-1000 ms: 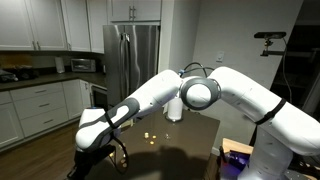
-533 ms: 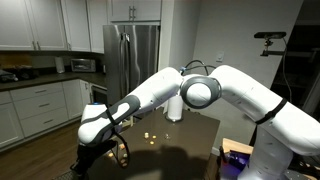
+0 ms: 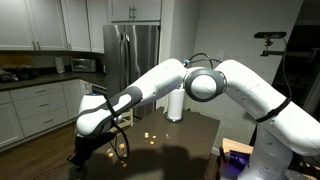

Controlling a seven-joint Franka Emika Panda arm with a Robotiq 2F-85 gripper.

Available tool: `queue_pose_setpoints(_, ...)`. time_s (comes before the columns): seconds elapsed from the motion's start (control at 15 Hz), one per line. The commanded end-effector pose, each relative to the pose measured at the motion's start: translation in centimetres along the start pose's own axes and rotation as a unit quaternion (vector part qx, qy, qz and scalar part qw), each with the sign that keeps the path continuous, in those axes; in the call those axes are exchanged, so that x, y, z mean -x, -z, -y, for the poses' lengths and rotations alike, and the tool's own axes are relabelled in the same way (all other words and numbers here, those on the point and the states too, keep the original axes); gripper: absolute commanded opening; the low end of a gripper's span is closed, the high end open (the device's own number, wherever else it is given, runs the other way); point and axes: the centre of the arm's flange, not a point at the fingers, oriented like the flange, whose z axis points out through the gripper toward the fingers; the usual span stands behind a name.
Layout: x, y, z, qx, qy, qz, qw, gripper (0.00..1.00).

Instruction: Move the basket from left to right.

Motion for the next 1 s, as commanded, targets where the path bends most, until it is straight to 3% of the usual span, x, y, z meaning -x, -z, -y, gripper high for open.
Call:
queue_pose_setpoints(0.0,1.8,3.4,-1.0,0.028,-0.026,0.004,0.9993,0.05)
queue_pose_setpoints(0.93,5.9,13.6,-10.0,0.06,-0.02,0.03,0.9976,0.04)
